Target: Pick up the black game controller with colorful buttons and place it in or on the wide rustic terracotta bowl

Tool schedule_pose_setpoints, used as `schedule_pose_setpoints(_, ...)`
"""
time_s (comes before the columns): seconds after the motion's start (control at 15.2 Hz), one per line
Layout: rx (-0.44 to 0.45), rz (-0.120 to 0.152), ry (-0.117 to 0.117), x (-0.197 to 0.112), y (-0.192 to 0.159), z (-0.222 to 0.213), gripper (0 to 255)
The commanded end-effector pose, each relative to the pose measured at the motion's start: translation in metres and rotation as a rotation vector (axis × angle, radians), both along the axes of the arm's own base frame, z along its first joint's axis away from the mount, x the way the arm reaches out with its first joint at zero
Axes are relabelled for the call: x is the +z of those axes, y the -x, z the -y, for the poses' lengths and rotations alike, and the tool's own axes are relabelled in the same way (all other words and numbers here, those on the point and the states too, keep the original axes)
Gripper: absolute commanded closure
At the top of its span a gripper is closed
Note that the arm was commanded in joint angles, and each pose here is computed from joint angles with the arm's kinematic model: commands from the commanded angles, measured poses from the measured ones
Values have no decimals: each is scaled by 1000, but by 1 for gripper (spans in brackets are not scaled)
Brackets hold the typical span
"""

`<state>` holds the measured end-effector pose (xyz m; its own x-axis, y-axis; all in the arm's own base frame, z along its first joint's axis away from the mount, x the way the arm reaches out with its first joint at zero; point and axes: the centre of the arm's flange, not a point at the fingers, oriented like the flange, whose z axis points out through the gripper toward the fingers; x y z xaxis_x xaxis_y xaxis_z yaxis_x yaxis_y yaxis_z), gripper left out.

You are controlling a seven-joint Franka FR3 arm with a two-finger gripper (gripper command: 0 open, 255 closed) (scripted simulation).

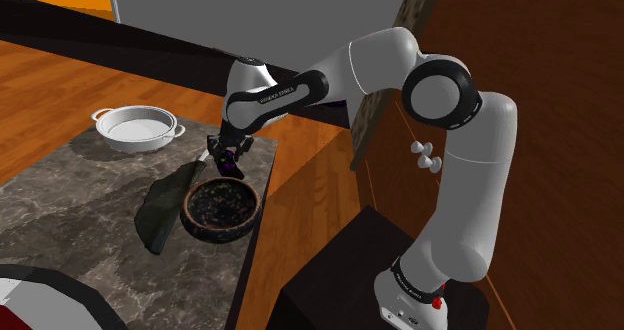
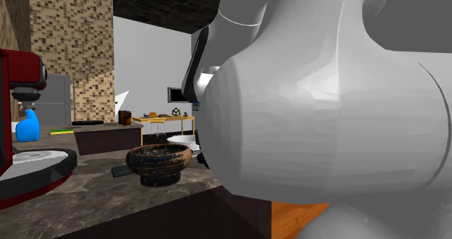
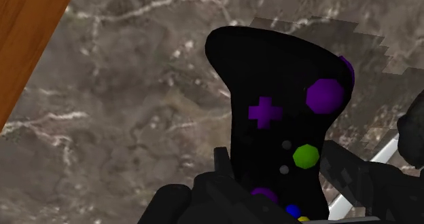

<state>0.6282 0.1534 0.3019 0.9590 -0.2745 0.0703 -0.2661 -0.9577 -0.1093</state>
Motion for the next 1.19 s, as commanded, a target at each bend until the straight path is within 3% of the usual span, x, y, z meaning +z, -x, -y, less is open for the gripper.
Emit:
schedule_pose_setpoints(0.0,0,-3,1,-1,0,0,255)
schedule_pose_setpoints(0.26,0,-3,1,-2,0,0,255)
schedule_pose_setpoints(1.12,0,-3,1,67,0,0,255)
